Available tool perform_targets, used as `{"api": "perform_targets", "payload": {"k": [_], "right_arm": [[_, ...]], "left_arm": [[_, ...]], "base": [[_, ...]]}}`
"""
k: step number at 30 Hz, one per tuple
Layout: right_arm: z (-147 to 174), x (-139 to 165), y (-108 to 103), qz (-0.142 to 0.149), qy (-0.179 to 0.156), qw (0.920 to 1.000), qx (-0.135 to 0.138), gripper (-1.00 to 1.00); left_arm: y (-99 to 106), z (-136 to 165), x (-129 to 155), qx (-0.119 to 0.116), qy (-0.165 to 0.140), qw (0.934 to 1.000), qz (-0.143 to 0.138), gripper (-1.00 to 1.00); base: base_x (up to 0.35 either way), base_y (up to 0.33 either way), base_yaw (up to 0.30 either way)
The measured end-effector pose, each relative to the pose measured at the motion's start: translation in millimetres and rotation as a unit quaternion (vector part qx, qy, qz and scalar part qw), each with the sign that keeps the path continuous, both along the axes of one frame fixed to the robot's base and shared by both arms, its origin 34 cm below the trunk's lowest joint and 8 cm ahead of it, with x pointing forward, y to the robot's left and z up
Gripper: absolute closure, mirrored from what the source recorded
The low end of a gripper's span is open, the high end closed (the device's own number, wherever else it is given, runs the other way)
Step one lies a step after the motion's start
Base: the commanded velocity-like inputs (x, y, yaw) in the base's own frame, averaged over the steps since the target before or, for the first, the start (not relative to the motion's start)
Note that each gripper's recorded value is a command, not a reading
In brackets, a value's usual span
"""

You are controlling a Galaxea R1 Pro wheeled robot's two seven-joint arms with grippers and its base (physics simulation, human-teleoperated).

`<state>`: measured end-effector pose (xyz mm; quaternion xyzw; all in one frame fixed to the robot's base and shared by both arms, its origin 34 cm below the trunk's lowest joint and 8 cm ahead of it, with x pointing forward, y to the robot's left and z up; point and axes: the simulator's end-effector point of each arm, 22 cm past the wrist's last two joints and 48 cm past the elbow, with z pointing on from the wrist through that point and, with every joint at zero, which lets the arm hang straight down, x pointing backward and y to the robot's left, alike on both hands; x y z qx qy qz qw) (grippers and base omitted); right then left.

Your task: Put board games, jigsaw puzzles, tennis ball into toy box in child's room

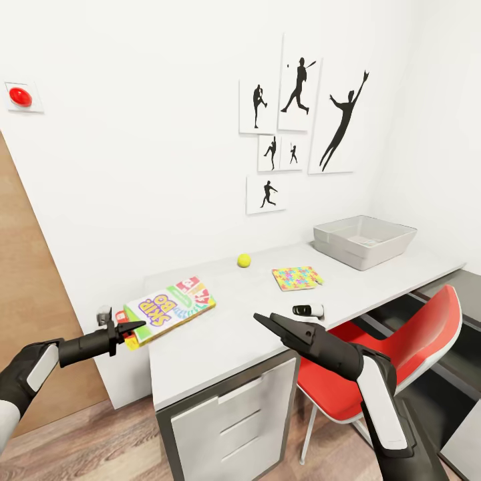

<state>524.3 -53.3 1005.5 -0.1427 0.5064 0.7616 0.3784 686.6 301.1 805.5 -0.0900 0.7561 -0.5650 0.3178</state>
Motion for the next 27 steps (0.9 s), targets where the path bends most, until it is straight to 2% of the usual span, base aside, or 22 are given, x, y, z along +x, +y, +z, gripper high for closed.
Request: {"api": "perform_targets", "payload": {"k": [3, 9, 25, 27], "right_arm": [[1.9, 0.2, 0.0, 0.000, 0.000, 1.0000, 0.000, -1.00], [13.7, 1.9, 0.0, 0.000, 0.000, 1.0000, 0.000, -1.00], [42.3, 5.8, 2.8, 0.000, 0.001, 1.0000, -0.005, -1.00], [43.1, 9.0, 3.8, -0.005, 0.005, 0.9999, -0.012, -1.00]], "left_arm": [[-0.3, 3.0, -0.5, -0.001, -0.003, 1.0000, -0.002, 1.00], [-9.5, 33.8, -6.8, -0.039, -0.026, 0.9985, -0.028, 1.00], [-10.8, 66.7, -4.4, -0.042, -0.030, 0.9981, -0.032, 1.00], [-10.9, 70.7, -4.0, -0.042, -0.030, 0.9981, -0.033, 1.00]], "base": [[0.000, 0.000, 0.000], [0.000, 0.000, 0.000], [0.000, 0.000, 0.000], [0.000, 0.000, 0.000]]}}
